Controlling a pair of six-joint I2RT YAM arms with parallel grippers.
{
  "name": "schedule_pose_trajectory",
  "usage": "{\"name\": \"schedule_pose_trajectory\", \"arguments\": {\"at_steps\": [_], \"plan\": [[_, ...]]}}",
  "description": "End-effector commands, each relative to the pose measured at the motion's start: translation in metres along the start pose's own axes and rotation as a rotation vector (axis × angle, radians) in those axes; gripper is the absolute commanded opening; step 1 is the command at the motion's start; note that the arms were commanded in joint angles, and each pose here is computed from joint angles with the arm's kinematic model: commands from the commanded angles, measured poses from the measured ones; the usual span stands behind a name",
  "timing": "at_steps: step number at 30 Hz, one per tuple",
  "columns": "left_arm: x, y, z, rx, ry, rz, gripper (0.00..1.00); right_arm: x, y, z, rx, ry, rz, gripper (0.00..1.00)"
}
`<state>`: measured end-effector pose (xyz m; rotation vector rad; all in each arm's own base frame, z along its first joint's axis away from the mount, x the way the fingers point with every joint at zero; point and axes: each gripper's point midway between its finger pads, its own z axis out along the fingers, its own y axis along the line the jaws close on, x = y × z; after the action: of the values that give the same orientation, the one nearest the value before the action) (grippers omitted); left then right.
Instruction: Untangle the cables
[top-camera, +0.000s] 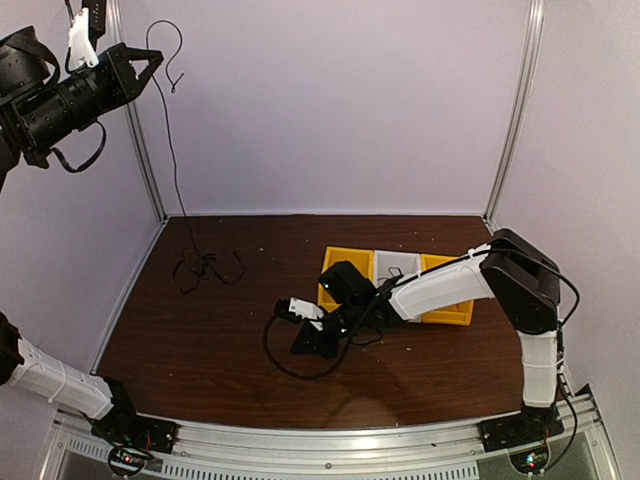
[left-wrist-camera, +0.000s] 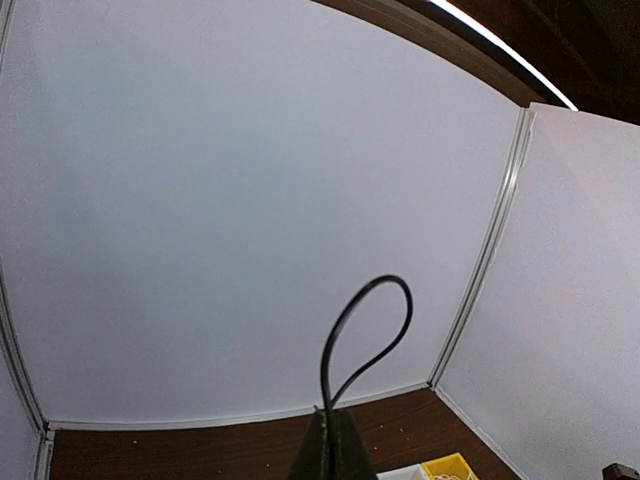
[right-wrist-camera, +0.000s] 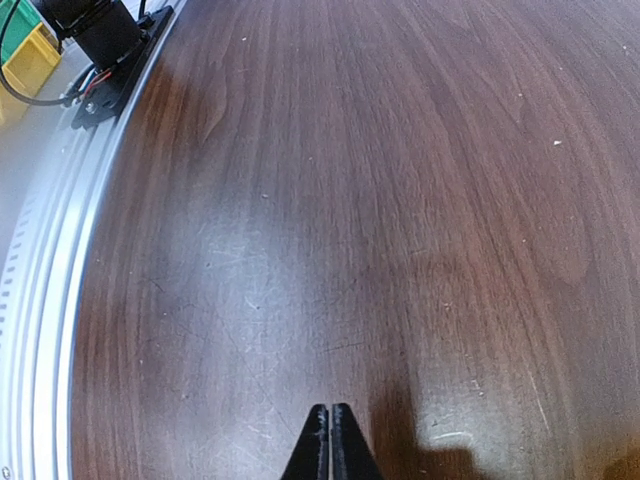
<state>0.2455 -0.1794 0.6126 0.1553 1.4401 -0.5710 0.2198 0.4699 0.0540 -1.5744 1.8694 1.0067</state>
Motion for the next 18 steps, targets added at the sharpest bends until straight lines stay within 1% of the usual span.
{"name": "schedule_pose_trajectory", "arguments": {"at_steps": [1,3,4,5,7,8,9,10,12,14,16,18], "plan": [[-0.01,0.006,-0.003,-0.034,-0.033,0.027,0.0,-0.004,-0.012,-0.009,0.067,0.008,-0.035,0.0],[-0.031,0.007,-0.01,-0.036,-0.073,0.035,0.0,0.004,-0.013,-0.008,0.05,0.019,-0.017,0.0],[-0.035,0.006,-0.01,-0.036,-0.075,0.041,0.0,0.004,-0.01,-0.009,0.029,0.013,-0.016,0.0],[-0.036,0.006,-0.009,-0.038,-0.071,0.046,0.0,0.001,-0.006,-0.012,-0.001,0.005,-0.024,0.0],[-0.027,0.005,-0.006,-0.036,-0.049,0.046,0.0,-0.021,0.004,-0.027,-0.056,-0.03,-0.056,0.06],[-0.018,0.005,-0.004,-0.033,-0.03,0.045,0.0,-0.034,0.008,-0.038,-0.071,-0.054,-0.062,0.11],[-0.008,0.004,-0.002,-0.024,-0.014,0.043,0.0,-0.049,0.01,-0.052,-0.076,-0.086,-0.073,0.2],[0.005,0.004,0.0,-0.02,0.006,0.038,0.0,-0.064,0.012,-0.066,-0.073,-0.116,-0.08,0.31],[0.029,0.005,0.002,-0.011,0.039,0.03,0.0,-0.086,0.022,-0.094,-0.101,-0.163,-0.108,0.44],[0.052,0.007,0.003,-0.007,0.07,0.024,0.0,-0.097,0.037,-0.119,-0.164,-0.181,-0.136,0.53],[0.072,0.009,0.004,-0.006,0.093,0.014,0.0,-0.103,0.06,-0.144,-0.274,-0.207,-0.162,0.6],[0.089,0.011,0.005,-0.006,0.12,0.007,0.0,-0.108,0.083,-0.164,-0.373,-0.221,-0.168,0.64]]}}
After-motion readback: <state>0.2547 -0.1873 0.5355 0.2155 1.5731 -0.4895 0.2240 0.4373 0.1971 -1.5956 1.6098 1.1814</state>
